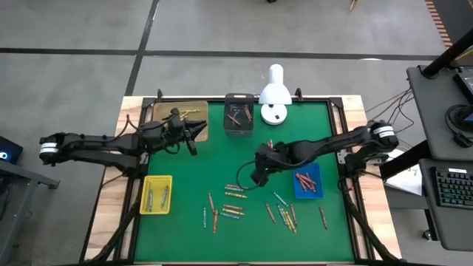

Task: Sort crayons
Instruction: Put the orange crayon into the blue bin

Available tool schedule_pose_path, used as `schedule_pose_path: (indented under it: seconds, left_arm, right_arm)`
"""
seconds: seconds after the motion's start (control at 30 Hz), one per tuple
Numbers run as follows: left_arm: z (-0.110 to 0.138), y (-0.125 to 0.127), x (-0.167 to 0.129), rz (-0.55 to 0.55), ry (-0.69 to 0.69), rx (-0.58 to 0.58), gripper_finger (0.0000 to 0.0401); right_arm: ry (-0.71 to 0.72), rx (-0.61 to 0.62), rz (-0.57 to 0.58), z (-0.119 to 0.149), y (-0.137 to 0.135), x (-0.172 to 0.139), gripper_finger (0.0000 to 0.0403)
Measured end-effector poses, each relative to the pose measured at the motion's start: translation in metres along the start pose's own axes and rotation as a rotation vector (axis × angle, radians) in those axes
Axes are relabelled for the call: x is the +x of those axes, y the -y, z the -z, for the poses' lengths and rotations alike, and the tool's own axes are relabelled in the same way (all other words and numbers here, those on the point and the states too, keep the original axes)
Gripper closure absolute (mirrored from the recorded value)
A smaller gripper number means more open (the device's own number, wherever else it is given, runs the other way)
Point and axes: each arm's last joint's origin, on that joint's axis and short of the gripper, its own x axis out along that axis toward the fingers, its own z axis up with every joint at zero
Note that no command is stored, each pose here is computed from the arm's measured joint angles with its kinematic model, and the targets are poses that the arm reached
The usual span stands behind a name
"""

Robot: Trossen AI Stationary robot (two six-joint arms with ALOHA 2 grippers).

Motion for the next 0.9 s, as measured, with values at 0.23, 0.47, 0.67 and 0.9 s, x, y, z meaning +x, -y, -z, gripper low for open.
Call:
schedule_pose_path:
  seconds: [0.23, 0.47, 0.67, 0.9]
  left_arm:
    - [0.003, 0.001, 0.005, -0.026, -0.019, 0.047, 0.0368]
    - [0.007, 0.001, 0.008, -0.028, -0.04, 0.083, 0.0368]
    - [0.006, 0.002, 0.008, -0.028, -0.028, 0.119, 0.0368]
    - [0.004, 0.002, 0.008, -0.027, -0.017, 0.118, 0.0368]
  right_arm:
    - [-0.196, 0.103, 0.211, 0.008, 0.019, 0.028, 0.0298]
    - [-0.246, 0.171, 0.243, 0.006, 0.024, 0.049, 0.0285]
    - [-0.281, 0.206, 0.273, 0.011, 0.024, 0.065, 0.0284]
    - [-0.296, 0.218, 0.296, 0.015, 0.024, 0.079, 0.0284]
